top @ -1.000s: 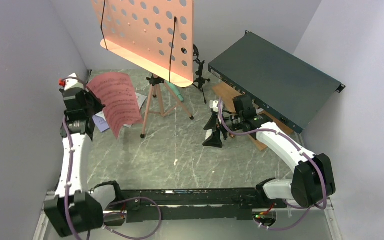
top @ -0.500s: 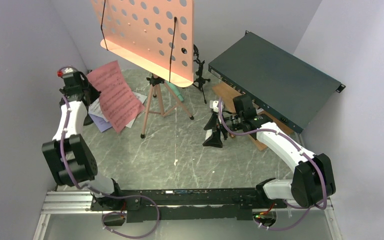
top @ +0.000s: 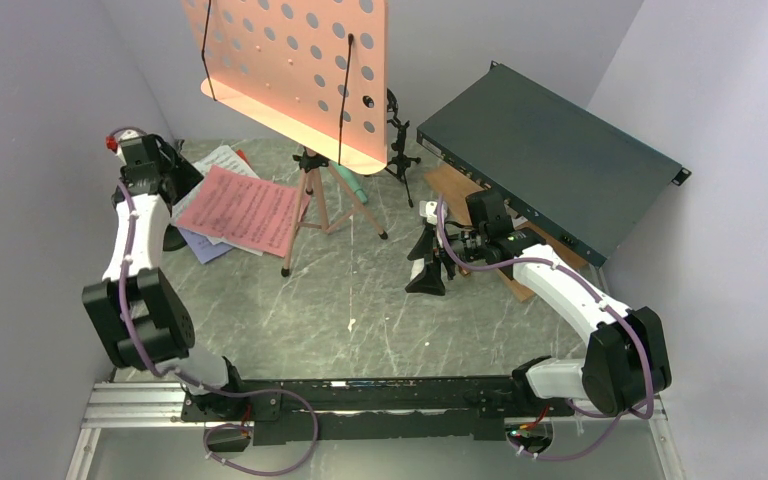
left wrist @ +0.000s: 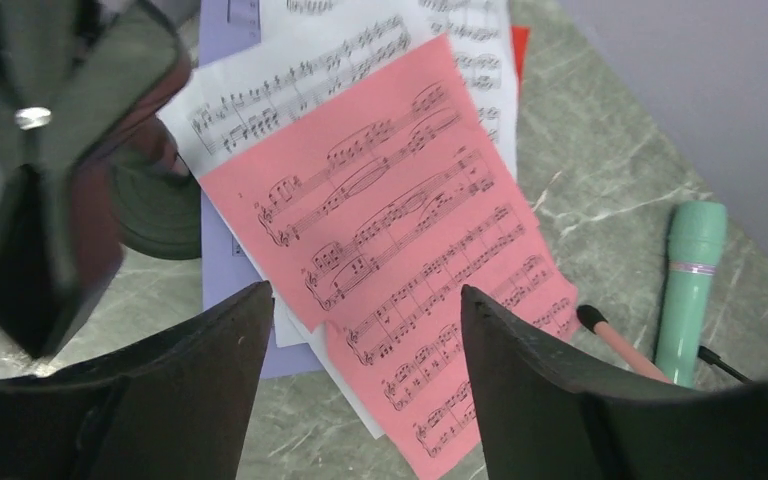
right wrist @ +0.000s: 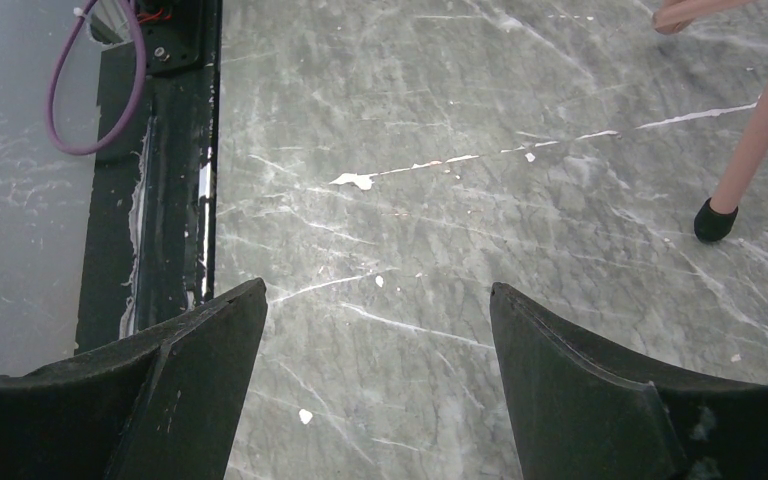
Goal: Pack up the instrument practice props
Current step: Place the sheet music at the center of the board, then unscrew the knob on the music stand.
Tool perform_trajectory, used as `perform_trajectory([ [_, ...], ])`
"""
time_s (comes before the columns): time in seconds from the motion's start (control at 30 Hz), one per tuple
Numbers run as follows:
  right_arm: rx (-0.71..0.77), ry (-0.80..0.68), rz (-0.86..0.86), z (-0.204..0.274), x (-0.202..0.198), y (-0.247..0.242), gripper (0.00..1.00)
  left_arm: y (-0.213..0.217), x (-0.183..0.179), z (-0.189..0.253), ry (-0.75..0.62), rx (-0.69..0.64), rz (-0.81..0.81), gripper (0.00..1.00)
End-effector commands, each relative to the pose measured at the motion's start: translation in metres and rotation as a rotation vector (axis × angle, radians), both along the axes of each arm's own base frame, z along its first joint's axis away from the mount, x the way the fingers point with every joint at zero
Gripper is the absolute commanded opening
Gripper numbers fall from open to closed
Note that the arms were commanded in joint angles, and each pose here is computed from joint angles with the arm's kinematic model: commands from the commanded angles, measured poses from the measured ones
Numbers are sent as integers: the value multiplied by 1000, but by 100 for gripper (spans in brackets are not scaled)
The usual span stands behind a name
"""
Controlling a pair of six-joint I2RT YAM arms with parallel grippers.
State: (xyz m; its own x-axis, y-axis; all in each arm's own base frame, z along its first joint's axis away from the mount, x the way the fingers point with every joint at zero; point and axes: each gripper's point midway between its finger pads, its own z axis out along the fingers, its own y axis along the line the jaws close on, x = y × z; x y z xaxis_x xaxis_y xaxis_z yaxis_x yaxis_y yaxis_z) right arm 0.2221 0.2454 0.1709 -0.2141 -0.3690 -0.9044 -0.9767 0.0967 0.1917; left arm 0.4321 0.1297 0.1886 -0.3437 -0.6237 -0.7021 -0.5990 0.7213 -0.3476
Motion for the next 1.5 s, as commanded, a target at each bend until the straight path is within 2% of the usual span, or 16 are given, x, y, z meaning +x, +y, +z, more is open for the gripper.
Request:
perform_trajectory([
  [0.0, 30, -57, 9, 13, 5, 2, 85, 1, -17, 66, -172, 134, -31, 76],
  [0.13, 25, -53, 11, 11, 5, 2, 86, -25, -33, 88, -280, 201, -197, 89],
  [0.23, 20, -52, 16, 9, 5, 2, 85, -68, -48, 92, -384, 164, -404, 95],
  [0.47, 18, -62, 25, 8, 4, 1, 86, -151, -87, 90, -513, -48, -785, 96],
  [0.63, 19, -76, 32, 7, 4, 1, 87, -188, -118, 110, -686, -131, -951, 96],
  [0.73, 17, -78, 36, 5, 4, 1, 89, -203, -129, 106, -738, -171, -994, 96],
  [0.83, 14, -77, 38, 3, 5, 1, 90, -217, -130, 93, -715, -181, -1011, 99],
  [1.0, 11, -72, 39, 0, 5, 1, 90, -241, -123, 89, -653, -59, -1035, 99],
  [1.2, 14, -68, 42, 0, 4, 1, 90, -250, -109, 82, -617, 8, -1017, 86],
  [1.33, 18, -68, 45, 1, 4, 1, 90, -255, -97, 79, -603, 98, -1004, 83],
  [1.47, 20, -67, 47, 1, 3, 1, 90, -262, -88, 73, -578, 127, -1016, 77],
])
